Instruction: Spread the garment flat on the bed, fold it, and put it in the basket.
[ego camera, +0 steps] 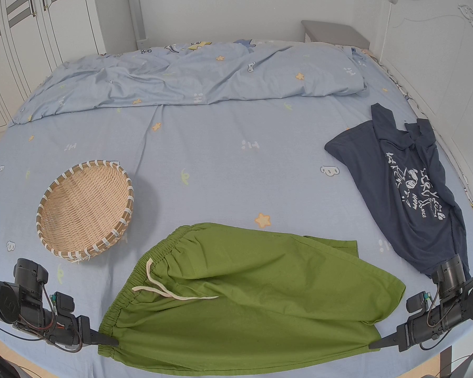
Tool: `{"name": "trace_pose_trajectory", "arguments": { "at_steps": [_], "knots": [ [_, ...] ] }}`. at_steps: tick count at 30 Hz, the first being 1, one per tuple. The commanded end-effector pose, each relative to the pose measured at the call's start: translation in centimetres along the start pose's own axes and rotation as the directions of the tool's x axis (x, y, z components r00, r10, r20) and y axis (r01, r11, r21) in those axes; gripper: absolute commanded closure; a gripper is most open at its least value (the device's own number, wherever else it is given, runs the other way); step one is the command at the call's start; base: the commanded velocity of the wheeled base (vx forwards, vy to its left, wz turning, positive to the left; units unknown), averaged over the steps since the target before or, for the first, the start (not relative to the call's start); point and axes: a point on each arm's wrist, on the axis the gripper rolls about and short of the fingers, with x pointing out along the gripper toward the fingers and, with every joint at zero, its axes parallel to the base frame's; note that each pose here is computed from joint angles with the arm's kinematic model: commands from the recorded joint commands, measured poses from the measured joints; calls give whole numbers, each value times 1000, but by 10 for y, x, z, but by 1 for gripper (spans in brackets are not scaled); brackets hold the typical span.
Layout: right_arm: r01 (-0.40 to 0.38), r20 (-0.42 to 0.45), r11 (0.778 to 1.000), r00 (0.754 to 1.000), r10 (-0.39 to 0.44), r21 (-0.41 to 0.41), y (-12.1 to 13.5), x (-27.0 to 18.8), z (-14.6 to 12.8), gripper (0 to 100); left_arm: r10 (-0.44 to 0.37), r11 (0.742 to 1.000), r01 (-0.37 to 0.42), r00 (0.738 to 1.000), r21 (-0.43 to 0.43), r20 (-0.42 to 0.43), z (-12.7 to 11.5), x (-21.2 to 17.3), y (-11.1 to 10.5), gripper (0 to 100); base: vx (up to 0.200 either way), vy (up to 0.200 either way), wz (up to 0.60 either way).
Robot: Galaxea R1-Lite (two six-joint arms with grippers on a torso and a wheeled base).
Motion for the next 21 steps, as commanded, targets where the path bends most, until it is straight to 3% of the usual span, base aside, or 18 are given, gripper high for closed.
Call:
{"name": "trace_pose_trajectory", "arguments": {
  "at_steps": [1,21],
  "knots": [
    [0,-23,1000,1000,0,9,0,1,-8,100,2,1000,-2,999,2,-33,-7,3,3,100,0,0,0],
    [-4,-62,1000,998,6,30,-1,2,-20,100,13,998,-7,995,57,-103,-16,10,11,100,0,0,0]
  ]
}}
